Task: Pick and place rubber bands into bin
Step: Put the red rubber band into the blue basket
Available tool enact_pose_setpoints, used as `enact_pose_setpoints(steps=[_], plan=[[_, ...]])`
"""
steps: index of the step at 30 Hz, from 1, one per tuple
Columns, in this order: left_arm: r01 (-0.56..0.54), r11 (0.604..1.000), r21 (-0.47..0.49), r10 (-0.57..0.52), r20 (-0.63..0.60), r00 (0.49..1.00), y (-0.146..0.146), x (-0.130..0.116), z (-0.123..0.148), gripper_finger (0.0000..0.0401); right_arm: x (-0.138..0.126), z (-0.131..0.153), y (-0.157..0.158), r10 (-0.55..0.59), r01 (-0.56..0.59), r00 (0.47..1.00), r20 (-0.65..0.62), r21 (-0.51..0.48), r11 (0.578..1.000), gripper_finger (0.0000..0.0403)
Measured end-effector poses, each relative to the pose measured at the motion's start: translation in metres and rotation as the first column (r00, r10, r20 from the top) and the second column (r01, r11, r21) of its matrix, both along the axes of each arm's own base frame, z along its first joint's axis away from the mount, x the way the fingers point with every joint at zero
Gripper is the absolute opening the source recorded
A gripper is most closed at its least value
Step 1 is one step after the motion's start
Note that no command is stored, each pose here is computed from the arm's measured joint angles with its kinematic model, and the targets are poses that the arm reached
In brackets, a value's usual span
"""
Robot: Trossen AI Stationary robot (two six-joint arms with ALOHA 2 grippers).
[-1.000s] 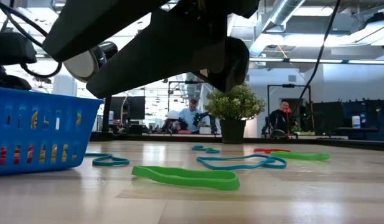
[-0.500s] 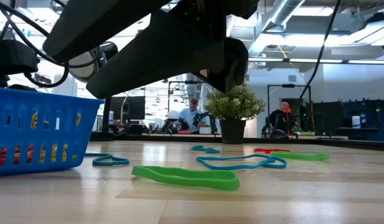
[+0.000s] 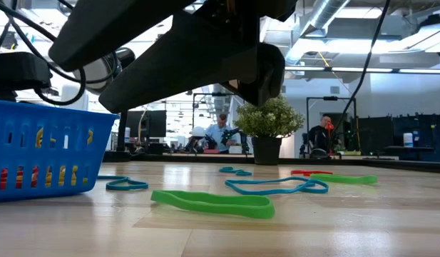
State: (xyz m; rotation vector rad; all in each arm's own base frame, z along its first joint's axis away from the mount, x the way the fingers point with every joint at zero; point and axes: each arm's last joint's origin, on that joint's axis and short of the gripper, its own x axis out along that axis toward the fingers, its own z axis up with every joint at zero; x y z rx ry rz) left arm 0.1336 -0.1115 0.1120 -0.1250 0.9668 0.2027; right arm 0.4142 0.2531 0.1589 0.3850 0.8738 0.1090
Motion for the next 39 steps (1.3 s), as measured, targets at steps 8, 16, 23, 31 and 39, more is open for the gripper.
enact_pose_setpoints(steps=[8, 16, 23, 31, 39], plan=[[-0.037, 0.999, 0.019, 0.038, -0.009, 0.999, 0.0, 0.005, -0.008, 0.0116, 0.0, 0.0, 0.0, 0.001, -0.001, 1.0, 0.0, 0.0, 1.0, 0.0118], [-0.028, 0.999, 0.028, 0.028, -0.009, 1.0, 0.0, 0.005, -0.009, 0.0015, 0.0, 0.0, 0.0, 0.001, -0.001, 1.0, 0.0, 0.0, 1.0, 0.0118], [-0.039, 0.998, -0.054, 0.045, 0.106, 0.993, -0.015, 0.013, 0.001, 0.0002, 0.0, 0.0, 0.0, 0.001, -0.001, 1.0, 0.0, 0.0, 1.0, 0.0118], [-0.031, 0.999, 0.027, 0.028, 0.104, 0.994, -0.035, 0.026, 0.043, 0.0, 0.0, 0.0, -0.001, -0.001, 0.001, 1.0, 0.0, -0.001, 1.0, 0.0118], [-0.046, 0.983, 0.18, 0.026, 0.111, 0.993, -0.047, 0.032, 0.103, 0.0, 0.0, 0.0, -0.001, 0.001, -0.001, 1.0, 0.001, -0.003, 1.0, 0.0118]])
